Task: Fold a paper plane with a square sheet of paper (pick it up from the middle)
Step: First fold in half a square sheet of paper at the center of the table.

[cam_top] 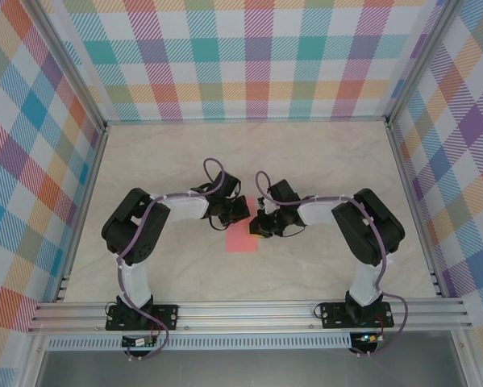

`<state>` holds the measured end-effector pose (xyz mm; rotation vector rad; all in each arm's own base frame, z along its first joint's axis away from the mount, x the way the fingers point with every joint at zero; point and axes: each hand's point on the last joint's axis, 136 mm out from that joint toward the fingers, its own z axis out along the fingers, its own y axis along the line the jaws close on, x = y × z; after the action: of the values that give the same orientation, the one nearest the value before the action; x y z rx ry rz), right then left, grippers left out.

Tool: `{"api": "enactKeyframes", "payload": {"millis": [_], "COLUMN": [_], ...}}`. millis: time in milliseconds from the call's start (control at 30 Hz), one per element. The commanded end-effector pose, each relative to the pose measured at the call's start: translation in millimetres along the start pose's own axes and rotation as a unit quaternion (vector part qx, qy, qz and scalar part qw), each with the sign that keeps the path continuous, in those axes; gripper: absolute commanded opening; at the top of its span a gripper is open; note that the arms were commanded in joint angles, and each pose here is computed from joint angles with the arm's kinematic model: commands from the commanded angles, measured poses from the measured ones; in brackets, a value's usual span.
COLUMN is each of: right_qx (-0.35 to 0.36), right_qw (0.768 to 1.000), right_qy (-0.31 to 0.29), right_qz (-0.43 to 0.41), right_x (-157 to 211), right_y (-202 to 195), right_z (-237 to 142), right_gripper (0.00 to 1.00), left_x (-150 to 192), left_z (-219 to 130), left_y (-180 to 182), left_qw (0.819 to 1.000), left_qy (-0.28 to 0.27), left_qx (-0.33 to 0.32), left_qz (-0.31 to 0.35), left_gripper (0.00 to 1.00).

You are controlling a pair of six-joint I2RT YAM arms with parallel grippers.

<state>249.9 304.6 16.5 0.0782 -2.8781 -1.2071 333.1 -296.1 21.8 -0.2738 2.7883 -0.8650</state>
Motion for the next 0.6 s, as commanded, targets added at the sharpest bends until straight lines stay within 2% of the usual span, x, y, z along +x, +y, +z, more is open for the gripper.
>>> {"api": "enactKeyframes", "payload": {"millis": [0, 233, 300, 400, 467, 533, 567], "right_qx": [0.019, 0.046, 0.054, 0.059, 0.064, 0.076, 0.083], "right_qw": [0.999, 0.997, 0.997, 0.998, 0.997, 0.994, 0.993], "right_qy": [0.027, 0.062, 0.055, 0.016, -0.021, -0.057, -0.07], "right_qz": [0.007, 0.004, -0.001, -0.024, -0.038, -0.045, -0.045], "right_x": [24, 69, 70, 52, 33, 11, 1], "right_y": [-14, -28, -28, -12, 3, 13, 15], "right_z": [4, -6, -12, -26, -36, -44, -46], "right_gripper": [0.0, 0.0, 0.0, 0.0, 0.0, 0.0, 0.02], "left_x": [8, 8, 7, -1, -8, -15, -18], "left_z": [6, 5, 3, -9, -23, -40, -47], "left_y": [31, 26, 18, -5, -21, -24, -22], "left_qw": [0.999, 0.999, 0.999, 1.0, 1.0, 1.0, 0.999], "left_qy": [0.013, 0.015, 0.017, 0.011, 0.0, -0.02, -0.031], "left_qx": [-0.052, -0.042, -0.03, 0.002, 0.015, 0.002, -0.01], "left_qz": [-0.009, -0.002, 0.005, 0.018, 0.024, 0.019, 0.012], "left_gripper": [0.0, 0.0, 0.0, 0.02, 0.12, 0.3, 0.35]}}
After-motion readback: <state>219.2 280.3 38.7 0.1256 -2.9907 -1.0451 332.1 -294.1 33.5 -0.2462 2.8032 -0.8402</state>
